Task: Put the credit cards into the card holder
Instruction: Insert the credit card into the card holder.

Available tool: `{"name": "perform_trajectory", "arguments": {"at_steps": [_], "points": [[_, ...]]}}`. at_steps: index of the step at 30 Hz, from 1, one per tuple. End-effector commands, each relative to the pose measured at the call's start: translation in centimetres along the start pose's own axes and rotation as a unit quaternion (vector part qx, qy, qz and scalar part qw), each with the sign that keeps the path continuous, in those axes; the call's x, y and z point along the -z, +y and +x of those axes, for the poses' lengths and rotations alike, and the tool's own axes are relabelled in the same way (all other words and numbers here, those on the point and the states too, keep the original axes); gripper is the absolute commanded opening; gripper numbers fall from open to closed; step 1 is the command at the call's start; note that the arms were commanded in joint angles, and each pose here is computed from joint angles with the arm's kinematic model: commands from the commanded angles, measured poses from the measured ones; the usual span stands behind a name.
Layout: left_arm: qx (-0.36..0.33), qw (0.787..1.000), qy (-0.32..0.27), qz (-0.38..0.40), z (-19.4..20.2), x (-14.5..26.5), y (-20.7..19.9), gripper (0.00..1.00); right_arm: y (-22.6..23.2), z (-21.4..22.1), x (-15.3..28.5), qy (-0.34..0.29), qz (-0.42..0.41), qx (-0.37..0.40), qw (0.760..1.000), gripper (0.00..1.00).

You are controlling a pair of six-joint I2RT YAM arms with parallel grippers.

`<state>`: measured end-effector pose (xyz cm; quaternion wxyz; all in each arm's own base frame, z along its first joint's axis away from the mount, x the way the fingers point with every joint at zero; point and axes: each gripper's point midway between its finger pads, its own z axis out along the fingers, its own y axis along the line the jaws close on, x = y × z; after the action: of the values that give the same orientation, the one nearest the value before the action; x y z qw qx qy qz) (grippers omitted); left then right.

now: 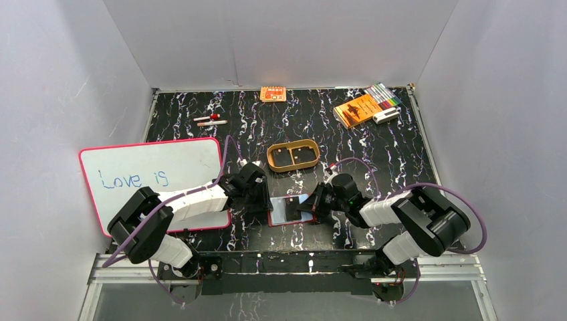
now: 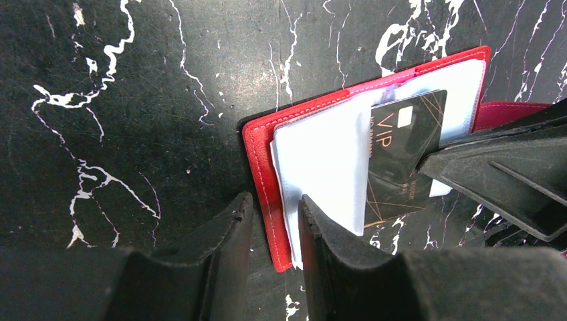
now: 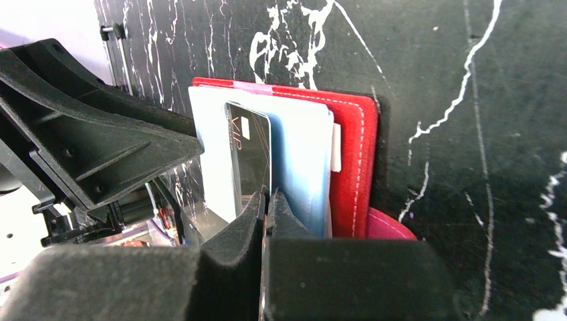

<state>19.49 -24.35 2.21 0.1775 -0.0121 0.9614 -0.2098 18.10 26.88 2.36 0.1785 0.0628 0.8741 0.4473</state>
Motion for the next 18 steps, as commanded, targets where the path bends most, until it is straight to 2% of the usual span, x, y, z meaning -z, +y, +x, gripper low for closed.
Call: {"name": "perform_trajectory", "arguments": {"at_steps": [1,18], "points": [[-0.004,1.000,0.006,-0.020,0.6,0.4,1.0,0.29,-1.5,1.1,-0.5,0.020,0.032,0.016,0.999,0.00],[-0.005,1.000,0.009,-0.018,0.8,0.3,1.0,0.29,-0.1,1.4,-1.4,0.023,0.006,0.009,1.000,0.00]]}}
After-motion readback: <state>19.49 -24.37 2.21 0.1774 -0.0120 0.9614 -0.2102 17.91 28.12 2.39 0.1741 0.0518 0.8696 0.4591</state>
